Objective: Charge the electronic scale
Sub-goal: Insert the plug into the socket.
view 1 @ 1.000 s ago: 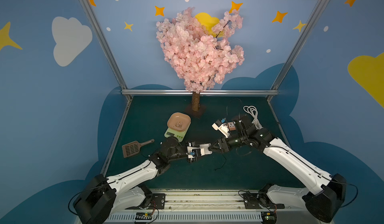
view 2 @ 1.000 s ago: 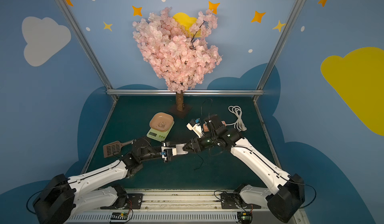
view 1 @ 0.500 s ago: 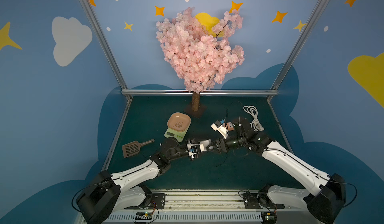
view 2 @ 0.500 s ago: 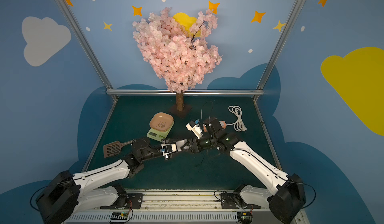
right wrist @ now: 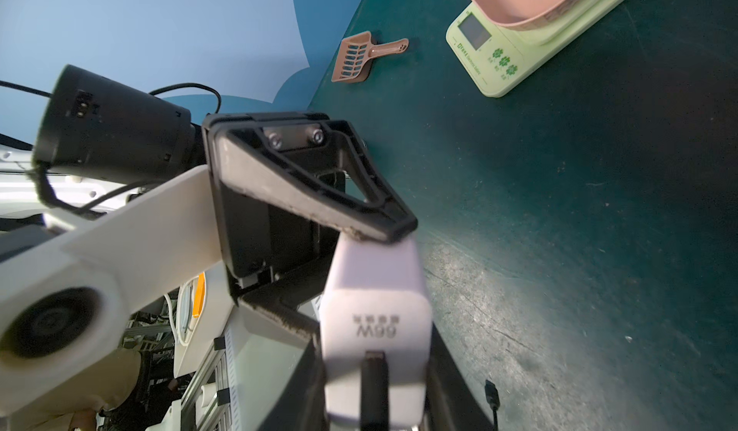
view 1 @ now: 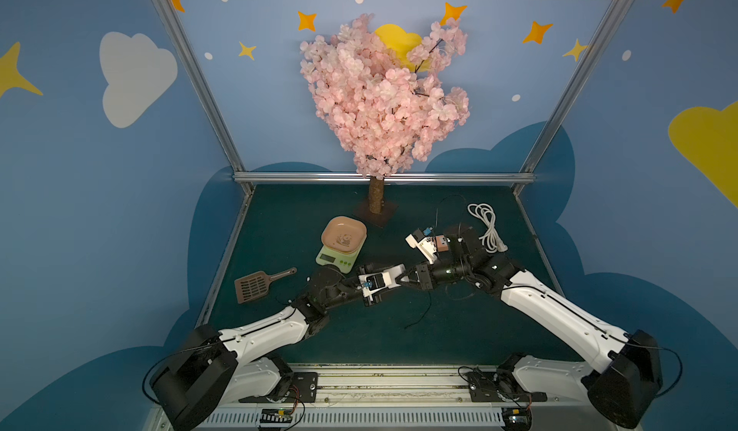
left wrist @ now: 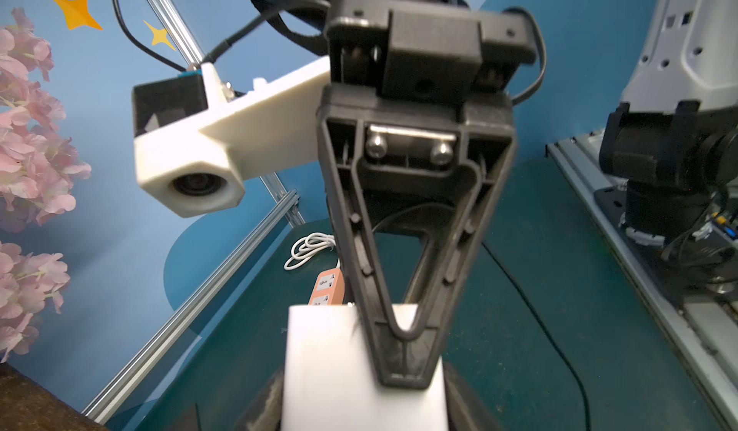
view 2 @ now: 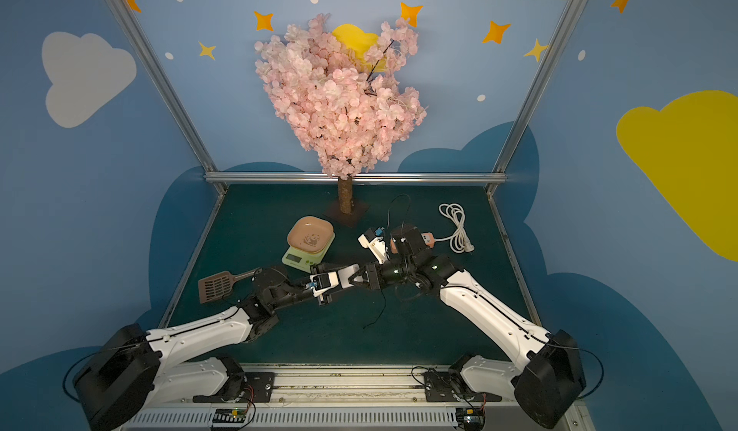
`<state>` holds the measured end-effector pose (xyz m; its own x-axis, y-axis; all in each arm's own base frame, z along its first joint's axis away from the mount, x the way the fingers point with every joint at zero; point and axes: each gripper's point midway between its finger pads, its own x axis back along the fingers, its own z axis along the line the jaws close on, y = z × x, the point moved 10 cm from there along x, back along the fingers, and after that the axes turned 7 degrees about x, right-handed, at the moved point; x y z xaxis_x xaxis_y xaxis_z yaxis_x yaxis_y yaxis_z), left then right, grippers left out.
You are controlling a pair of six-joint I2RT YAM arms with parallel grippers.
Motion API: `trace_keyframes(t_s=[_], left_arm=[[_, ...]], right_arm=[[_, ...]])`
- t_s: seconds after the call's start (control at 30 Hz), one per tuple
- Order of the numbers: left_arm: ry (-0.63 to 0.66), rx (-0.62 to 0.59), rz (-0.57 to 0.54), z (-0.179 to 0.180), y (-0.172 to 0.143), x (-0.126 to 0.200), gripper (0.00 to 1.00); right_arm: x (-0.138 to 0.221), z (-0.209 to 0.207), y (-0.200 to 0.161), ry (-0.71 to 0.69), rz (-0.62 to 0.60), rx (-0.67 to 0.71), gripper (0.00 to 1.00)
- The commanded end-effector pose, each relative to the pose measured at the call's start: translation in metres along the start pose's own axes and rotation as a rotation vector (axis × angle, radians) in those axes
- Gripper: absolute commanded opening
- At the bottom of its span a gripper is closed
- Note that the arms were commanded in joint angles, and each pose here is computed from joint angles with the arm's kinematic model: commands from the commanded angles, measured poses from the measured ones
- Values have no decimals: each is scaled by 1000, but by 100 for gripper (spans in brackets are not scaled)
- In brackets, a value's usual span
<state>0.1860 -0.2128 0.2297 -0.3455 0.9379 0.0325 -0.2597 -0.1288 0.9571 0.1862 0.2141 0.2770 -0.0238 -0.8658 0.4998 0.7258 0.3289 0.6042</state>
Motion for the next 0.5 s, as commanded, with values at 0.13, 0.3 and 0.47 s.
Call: trace_keyframes(t_s=[0.13, 0.3, 0.47], left_arm=[[-13, 7, -47, -4, 8, 9, 78], [-22, 32, -17, -8, 0, 17, 78], [-53, 54, -5, -11, -5, 17, 78]], right_arm=[[25, -12, 15, -160, -4, 67, 4], [55, -39, 23, -524, 60, 108, 3], [65, -73, 35, -809, 168, 90, 3]])
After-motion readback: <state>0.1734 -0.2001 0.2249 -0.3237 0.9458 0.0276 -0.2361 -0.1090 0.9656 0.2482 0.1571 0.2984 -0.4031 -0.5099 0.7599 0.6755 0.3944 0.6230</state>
